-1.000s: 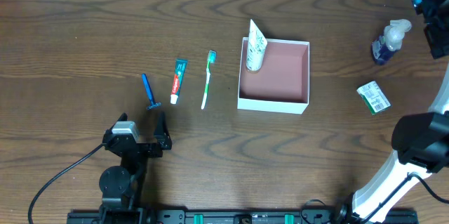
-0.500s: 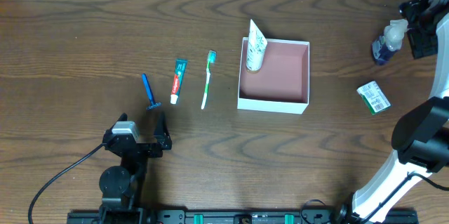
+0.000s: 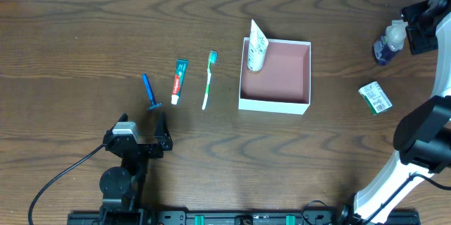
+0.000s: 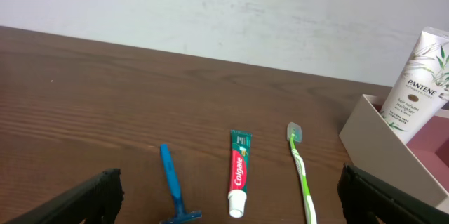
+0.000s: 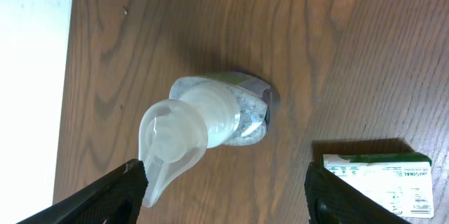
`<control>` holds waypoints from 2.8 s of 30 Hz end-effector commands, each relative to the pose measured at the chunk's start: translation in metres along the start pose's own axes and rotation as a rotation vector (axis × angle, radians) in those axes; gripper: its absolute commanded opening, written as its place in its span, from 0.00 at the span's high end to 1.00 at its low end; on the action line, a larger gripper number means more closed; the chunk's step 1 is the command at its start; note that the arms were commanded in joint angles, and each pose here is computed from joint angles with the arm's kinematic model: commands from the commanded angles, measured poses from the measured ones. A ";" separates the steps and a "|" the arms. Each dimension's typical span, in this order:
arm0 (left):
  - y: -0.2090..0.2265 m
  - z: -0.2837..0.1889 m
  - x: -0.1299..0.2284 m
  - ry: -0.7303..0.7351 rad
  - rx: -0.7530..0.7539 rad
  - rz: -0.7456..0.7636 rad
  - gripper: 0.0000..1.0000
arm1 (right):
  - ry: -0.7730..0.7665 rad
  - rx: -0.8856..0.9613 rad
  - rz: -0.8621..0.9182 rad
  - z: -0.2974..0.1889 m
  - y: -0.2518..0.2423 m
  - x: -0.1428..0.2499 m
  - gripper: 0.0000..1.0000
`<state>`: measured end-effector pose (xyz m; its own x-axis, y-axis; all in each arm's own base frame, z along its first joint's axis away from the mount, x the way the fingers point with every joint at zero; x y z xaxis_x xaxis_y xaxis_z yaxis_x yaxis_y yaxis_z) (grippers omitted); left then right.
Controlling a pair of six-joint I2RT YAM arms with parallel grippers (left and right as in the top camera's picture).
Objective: Pack container
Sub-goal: 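Move right gripper to the blue soap pump bottle and grasp it, then carry the soap bottle with right gripper into the box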
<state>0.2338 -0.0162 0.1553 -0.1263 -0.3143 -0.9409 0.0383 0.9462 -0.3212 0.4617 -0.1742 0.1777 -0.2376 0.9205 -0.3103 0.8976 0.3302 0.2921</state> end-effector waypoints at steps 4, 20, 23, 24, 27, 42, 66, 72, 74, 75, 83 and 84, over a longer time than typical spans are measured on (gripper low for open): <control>0.004 0.002 0.015 0.040 -0.002 0.002 0.02 | 0.017 0.028 0.010 0.016 -0.004 0.004 0.26; 0.004 0.002 0.015 0.040 -0.002 0.002 0.02 | 0.008 0.016 0.011 0.037 0.002 0.001 0.32; 0.004 0.002 0.015 0.041 -0.002 0.002 0.02 | 0.008 0.016 0.011 0.037 0.002 0.001 0.35; 0.004 0.002 0.015 0.040 -0.002 0.003 0.02 | 0.008 0.016 0.011 0.037 0.002 0.001 0.38; 0.004 0.002 0.015 0.041 -0.002 0.002 0.02 | 0.008 0.017 0.012 0.037 0.002 0.001 0.45; 0.004 0.002 0.015 0.040 -0.002 0.002 0.02 | -0.026 0.072 0.008 0.037 -0.008 -0.003 0.58; 0.004 0.002 0.015 0.041 -0.002 0.002 0.02 | -0.027 0.057 -0.038 0.032 -0.009 -0.012 0.70; 0.004 0.002 0.015 0.041 -0.002 0.002 0.02 | -0.008 -0.069 -0.127 0.000 0.018 -0.015 0.73; 0.004 0.002 0.015 0.041 -0.002 0.002 0.02 | 0.006 -0.111 -0.130 -0.018 0.025 -0.014 0.74; 0.004 0.002 0.015 0.041 -0.002 0.002 0.02 | 0.013 -0.137 -0.141 -0.028 0.030 -0.013 0.74; 0.004 0.002 0.015 0.041 -0.002 0.002 0.02 | 0.037 -0.276 -0.231 -0.112 0.051 0.011 0.73; 0.004 0.002 0.015 0.040 -0.002 0.003 0.02 | 0.036 -0.292 -0.255 -0.122 0.053 0.018 0.72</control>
<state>0.2338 -0.0162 0.1553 -0.1263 -0.3143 -0.9409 0.0383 0.9462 -0.3212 0.4658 -0.1449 0.2312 -0.4249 0.8600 -0.2827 0.7830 0.5058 0.3620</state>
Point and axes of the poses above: each gripper's point midway between its finger pads, its own z axis out along the fingers, its own y axis along the line the jaws close on, x = y × z, the point moved 1 cm from there along -z, back along the fingers, and after that the axes turned 7 degrees about -z, right-handed, at the moved point
